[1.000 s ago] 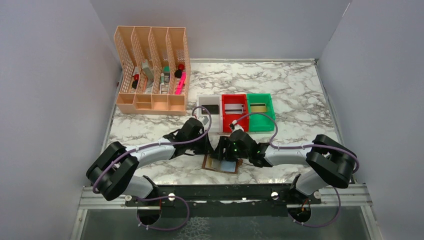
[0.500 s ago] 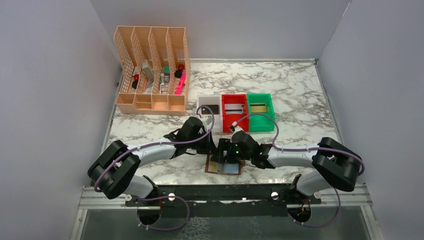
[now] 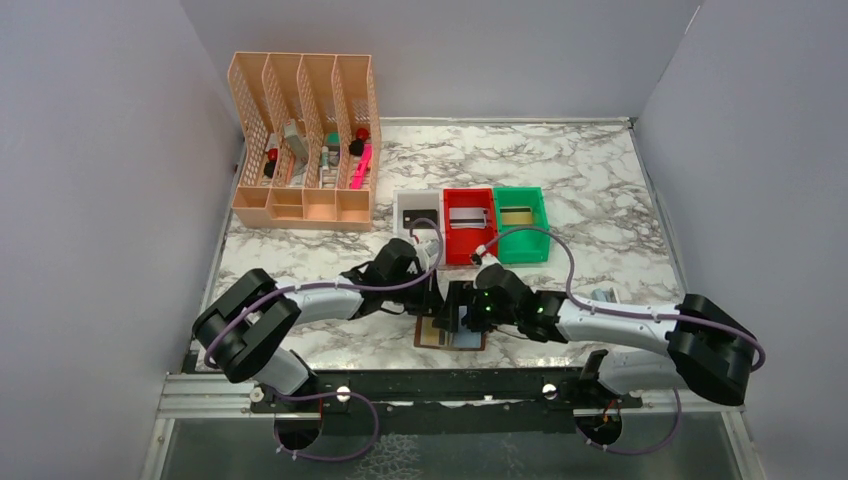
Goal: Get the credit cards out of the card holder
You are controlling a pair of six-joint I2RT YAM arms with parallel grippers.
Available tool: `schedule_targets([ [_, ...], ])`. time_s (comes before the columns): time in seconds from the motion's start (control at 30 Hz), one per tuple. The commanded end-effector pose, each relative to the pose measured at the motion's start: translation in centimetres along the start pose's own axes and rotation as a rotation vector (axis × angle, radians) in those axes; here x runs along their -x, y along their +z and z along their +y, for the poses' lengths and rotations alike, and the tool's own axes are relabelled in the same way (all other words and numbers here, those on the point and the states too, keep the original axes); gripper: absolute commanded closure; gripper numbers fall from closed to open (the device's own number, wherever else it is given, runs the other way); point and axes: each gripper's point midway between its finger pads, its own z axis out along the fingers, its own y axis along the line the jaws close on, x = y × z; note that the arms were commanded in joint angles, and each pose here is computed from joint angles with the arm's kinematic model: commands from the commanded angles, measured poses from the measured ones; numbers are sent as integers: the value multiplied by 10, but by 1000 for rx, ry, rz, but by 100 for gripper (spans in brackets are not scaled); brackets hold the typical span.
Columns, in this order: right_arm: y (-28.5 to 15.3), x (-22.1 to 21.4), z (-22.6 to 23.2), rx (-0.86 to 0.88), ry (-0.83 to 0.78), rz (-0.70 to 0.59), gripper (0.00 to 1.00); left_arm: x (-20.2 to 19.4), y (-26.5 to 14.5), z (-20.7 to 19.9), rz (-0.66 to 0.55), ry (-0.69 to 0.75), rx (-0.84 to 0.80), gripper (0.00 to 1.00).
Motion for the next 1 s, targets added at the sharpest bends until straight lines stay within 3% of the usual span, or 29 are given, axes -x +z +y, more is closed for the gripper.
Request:
schedule_targets([
  [0.0,-14,15,-17,-103,15,-88,16,-6,8,-23,37,25,-79,97],
  [0.13,-33,26,-35,-200,26,-156,26,-7,11,-19,45,24,-53,96],
  [0.2,-42,29,-39,-218,25,-184,36,-8,14,-13,60,33,-14,95],
  [0.43,-45,22,-34,-166,23,-163,56,7,10,-2,-4,57,107,90],
  [0.63,-31,6,-36,-156,17,-82,59,16,-3,8,-66,65,204,77],
  [0.83,-23,-11,-61,-266,26,-22,60,13,-5,3,-75,74,158,57],
  [0.97,-21,-19,-71,-285,32,-4,61,9,-2,0,-66,66,128,54],
])
